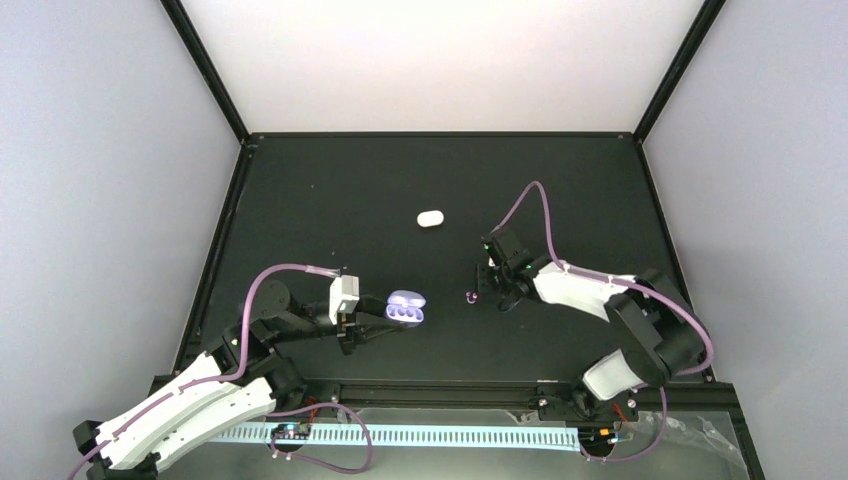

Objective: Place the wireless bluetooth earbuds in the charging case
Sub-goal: Adjust the earbud at the center of the board.

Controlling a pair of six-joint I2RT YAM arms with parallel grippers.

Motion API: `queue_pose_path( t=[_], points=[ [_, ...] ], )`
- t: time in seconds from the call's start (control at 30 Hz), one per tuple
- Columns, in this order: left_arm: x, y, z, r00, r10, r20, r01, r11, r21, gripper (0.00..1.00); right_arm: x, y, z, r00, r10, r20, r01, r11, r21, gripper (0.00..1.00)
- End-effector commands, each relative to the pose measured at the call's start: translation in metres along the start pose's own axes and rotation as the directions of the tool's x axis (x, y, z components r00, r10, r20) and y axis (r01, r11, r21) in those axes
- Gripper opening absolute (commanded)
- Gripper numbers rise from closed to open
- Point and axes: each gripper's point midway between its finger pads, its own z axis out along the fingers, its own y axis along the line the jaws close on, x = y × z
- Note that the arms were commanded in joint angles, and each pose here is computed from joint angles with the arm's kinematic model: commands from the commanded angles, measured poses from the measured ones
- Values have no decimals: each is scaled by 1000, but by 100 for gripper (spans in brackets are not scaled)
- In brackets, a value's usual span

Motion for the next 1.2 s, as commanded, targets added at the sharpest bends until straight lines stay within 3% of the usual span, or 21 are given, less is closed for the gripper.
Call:
queue_pose_path(
  t=[0.0,0.2,0.53,0.9,1.17],
  points=[
    [-10,-1,0,1000,7,20,-7,1000,-4,2,4,-2,-19,1000,-9,11,9,1000,0,25],
    [-10,0,0,1000,7,21,-6,1000,-6,2,19,1,-27,1000,-22,-14,22,999,-35,25],
    [-9,-1,0,1000,-1,17,2,1000,-2,2,22,-13,-13,1000,-19,-18,19,999,43,22],
    [-9,-2,0,1000,-9,20,9,1000,0,2,41,24,-7,994,-77,-77,75,997,-27,20],
    [-8,-2,-1,1000,-11,18,11,1000,3,1,34,62,-18,988,-145,-54,137,982,-131,21]
  ],
)
